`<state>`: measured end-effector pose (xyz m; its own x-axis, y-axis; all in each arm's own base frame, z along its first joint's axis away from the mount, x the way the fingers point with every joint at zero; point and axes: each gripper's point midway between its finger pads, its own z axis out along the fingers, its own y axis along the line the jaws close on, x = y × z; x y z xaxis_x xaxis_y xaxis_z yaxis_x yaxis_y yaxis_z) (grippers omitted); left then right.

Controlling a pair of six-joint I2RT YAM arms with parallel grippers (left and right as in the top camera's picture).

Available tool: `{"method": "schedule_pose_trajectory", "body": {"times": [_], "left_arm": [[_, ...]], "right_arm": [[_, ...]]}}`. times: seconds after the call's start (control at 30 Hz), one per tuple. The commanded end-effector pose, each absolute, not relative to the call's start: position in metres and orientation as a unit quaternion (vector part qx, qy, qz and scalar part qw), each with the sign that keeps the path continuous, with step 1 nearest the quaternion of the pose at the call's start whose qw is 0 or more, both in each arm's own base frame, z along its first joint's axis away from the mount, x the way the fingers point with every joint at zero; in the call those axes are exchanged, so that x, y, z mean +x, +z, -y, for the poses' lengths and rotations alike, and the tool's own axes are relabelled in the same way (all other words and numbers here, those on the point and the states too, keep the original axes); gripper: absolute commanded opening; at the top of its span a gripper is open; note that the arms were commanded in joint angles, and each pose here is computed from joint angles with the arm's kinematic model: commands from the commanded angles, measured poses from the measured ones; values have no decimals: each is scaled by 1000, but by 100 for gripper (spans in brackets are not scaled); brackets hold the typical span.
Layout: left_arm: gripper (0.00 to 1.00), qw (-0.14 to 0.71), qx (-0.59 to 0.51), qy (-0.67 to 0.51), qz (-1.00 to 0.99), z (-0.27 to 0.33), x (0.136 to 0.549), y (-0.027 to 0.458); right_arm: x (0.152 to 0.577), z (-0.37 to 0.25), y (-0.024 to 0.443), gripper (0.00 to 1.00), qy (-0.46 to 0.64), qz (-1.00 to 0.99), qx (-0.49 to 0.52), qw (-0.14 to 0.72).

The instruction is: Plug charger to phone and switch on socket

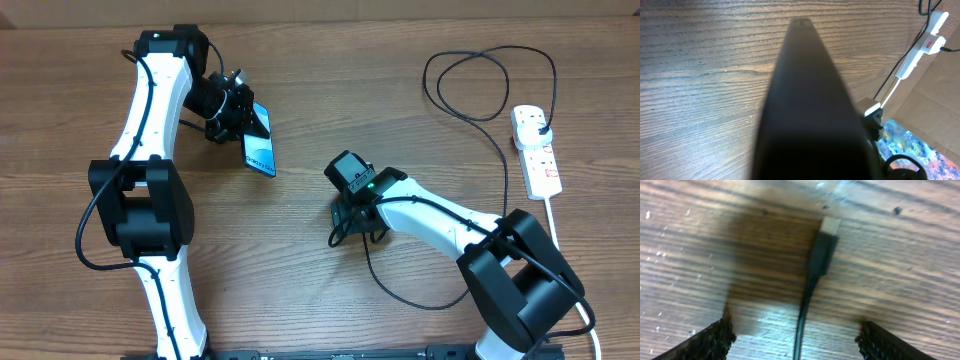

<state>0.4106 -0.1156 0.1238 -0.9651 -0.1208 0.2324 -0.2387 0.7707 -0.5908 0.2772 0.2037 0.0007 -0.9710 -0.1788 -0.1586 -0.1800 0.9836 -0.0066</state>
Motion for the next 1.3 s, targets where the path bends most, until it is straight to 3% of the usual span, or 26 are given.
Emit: {"method": "schedule_pose_trajectory", "body": {"times": [0.0,0.17,0.43,0.5,0.53,1.27], "left_arm": [[4,77,84,335,935,116,413,134],[4,76,84,335,935,116,413,134],[4,76,84,335,935,116,413,134],[4,76,84,337,935,117,413,134],[4,77,84,337,935,117,413,134],[4,61,73,338,936,124,420,134]], "right_arm": [[284,-189,-3,86,-2,-995,-71,76],[287,-189,-4,91,43,-993,-90,55],[305,-187,-1,86,56,-992,-75,82],[305,-187,-1,92,54,-992,-74,82],[305,-186,-1,100,53,-992,-74,81],[305,-186,-1,100,53,-992,-75,81]]}}
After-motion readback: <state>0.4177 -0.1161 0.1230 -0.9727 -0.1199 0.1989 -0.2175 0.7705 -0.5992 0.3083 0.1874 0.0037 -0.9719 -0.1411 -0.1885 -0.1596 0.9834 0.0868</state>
